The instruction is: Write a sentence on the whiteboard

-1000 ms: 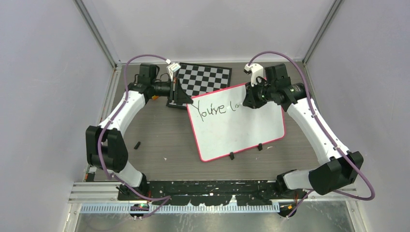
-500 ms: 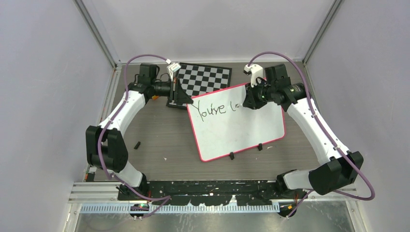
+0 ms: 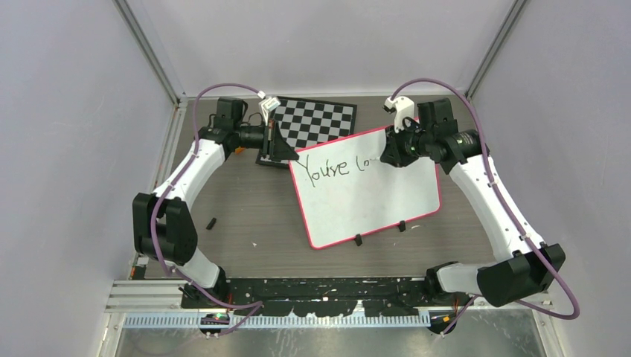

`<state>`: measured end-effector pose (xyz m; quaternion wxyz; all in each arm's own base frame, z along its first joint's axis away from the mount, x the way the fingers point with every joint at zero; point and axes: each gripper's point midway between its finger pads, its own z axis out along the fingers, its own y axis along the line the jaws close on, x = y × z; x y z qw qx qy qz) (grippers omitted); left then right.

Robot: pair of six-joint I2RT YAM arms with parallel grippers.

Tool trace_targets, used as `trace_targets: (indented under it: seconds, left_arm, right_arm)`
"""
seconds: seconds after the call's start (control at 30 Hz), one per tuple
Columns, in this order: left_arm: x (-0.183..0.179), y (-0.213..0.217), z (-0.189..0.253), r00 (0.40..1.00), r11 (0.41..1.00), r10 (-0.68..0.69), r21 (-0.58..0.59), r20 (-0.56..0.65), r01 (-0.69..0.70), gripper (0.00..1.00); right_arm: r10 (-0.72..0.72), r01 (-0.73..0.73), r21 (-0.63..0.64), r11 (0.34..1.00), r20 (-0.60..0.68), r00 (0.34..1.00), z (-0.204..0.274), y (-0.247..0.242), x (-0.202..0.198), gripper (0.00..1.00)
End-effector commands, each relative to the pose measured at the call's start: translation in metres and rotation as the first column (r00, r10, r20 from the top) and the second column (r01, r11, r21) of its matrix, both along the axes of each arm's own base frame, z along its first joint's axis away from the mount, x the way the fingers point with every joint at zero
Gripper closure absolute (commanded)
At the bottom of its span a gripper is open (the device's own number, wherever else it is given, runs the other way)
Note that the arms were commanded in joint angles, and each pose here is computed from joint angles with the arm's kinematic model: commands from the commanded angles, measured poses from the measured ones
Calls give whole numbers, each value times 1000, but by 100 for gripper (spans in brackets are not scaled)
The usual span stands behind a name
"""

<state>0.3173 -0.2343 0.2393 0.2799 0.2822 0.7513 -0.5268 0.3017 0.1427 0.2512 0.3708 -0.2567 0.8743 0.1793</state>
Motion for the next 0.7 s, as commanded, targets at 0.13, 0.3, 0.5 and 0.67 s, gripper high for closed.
trace_targets:
  seconds: [0.13, 0.3, 0.5, 0.67]
  left_arm:
    - [-11, -10, -14, 998, 999, -19, 39, -62, 21, 100]
    - [-10, -10, -14, 998, 999, -18, 41, -58, 21, 100]
    - [-10, -10, -15, 998, 999, -17, 43, -60, 20, 100]
    - [-10, -10, -15, 998, 999, -21, 42, -61, 23, 100]
  right_arm:
    - [-9, 8, 7, 1000, 79, 997, 16, 2, 20, 100]
    - [-20, 21, -19, 1000, 68, 997, 6, -3, 22, 100]
    - [-41, 44, -45, 998, 70, 997, -1, -13, 14, 100]
    - [-40, 43, -53, 998, 55, 998, -6, -17, 5, 100]
